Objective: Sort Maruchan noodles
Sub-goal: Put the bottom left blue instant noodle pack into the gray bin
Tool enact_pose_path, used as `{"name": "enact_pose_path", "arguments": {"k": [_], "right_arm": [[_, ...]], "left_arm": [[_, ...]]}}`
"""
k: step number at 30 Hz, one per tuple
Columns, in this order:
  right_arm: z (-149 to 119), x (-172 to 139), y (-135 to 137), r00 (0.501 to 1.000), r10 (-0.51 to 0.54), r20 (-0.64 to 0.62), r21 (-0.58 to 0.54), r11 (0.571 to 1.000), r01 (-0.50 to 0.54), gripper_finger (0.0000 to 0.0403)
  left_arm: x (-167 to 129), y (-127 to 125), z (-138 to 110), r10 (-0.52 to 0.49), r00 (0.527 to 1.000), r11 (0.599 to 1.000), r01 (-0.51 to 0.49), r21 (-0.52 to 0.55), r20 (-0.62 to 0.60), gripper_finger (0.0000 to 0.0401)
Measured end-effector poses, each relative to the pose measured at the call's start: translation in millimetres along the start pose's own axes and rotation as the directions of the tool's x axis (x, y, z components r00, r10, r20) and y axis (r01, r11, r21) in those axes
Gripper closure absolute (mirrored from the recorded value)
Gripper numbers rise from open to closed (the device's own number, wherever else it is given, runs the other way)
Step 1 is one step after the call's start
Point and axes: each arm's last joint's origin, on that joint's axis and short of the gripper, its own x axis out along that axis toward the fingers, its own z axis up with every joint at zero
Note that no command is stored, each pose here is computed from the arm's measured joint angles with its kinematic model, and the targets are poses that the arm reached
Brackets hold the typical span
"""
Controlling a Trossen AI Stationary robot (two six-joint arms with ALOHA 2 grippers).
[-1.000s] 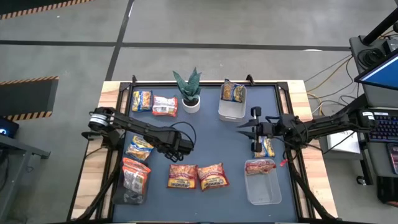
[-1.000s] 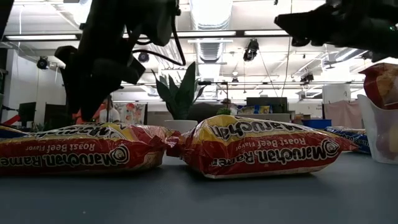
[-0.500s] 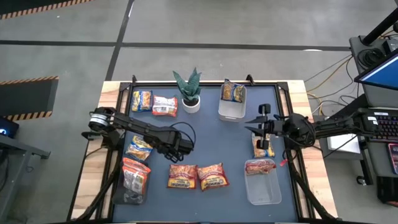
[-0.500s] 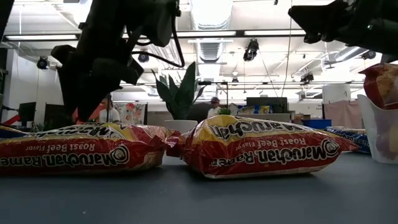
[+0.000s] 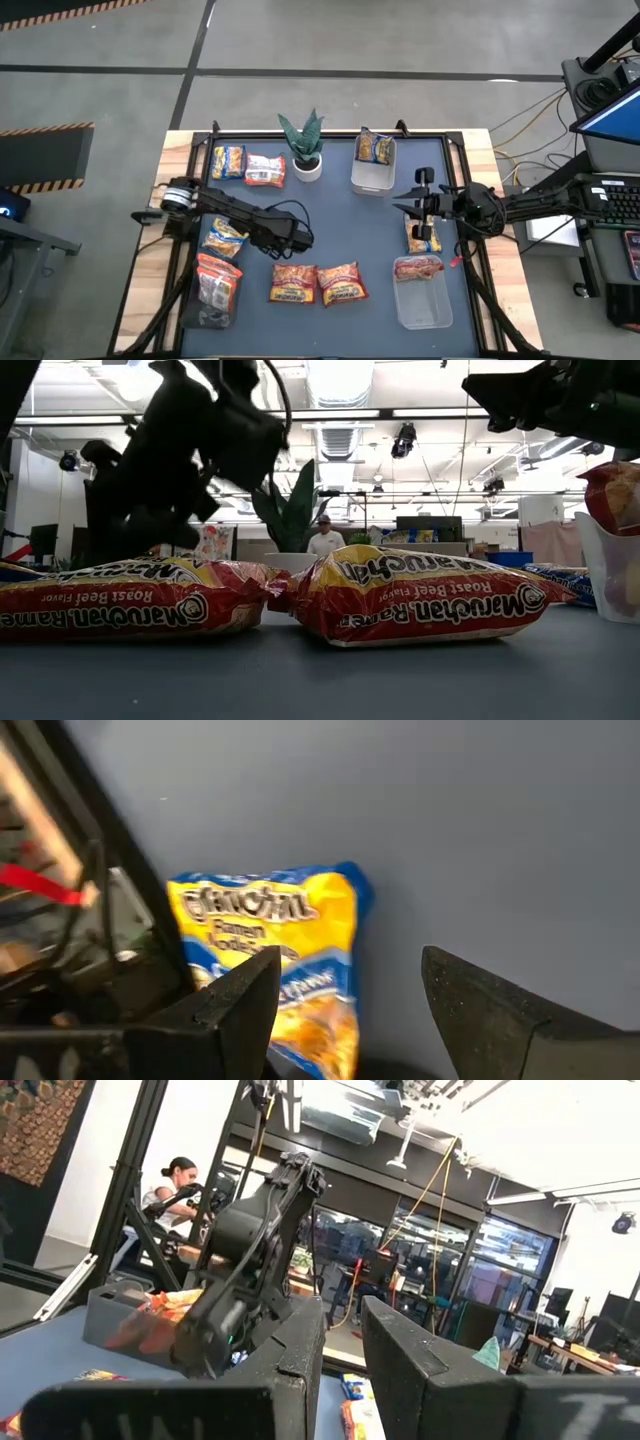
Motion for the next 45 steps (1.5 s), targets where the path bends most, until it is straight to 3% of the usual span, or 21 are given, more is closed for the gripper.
{"name": "enact_pose_path", "arguments": {"k": [9,21,26,36,41,45], "right_arm": [[0,0,0,1.0,0.0,0.0,0.004,1.0,0.0,0.0339],[0,0,0,1.0,-0.001,-0.001,0.002,1.0,0.001,0.0339],[0,0,0,1.0,-0.001,-0.002,-0.004,1.0,0.001,0.0339],[0,0,0,1.0,-0.001,-0.002,-0.004,1.0,0.001,0.0339],[0,0,0,1.0,-0.001,-0.002,-0.005,1.0,0.001,0.0339],[0,0,0,1.0,-0.002,-0.002,-0.006,1.0,0.002,0.0339]], "left_arm": [[16,-12,3,0.075,0.997,0.996,-0.074,0.054,-0.033,0.0176],[43,-6,-6,0.169,0.984,0.985,-0.168,0.04,-0.052,0.0188],[51,-6,-9,0.176,0.983,0.984,-0.174,0.044,-0.05,0.0228],[46,-8,-7,0.152,0.988,0.988,-0.151,0.028,-0.034,0.0381],[27,-16,-1,0.085,0.995,0.995,-0.087,0.039,0.046,0.0385],[-1,-24,8,0.008,0.982,0.991,-0.034,0.13,0.191,0.0384]]}}
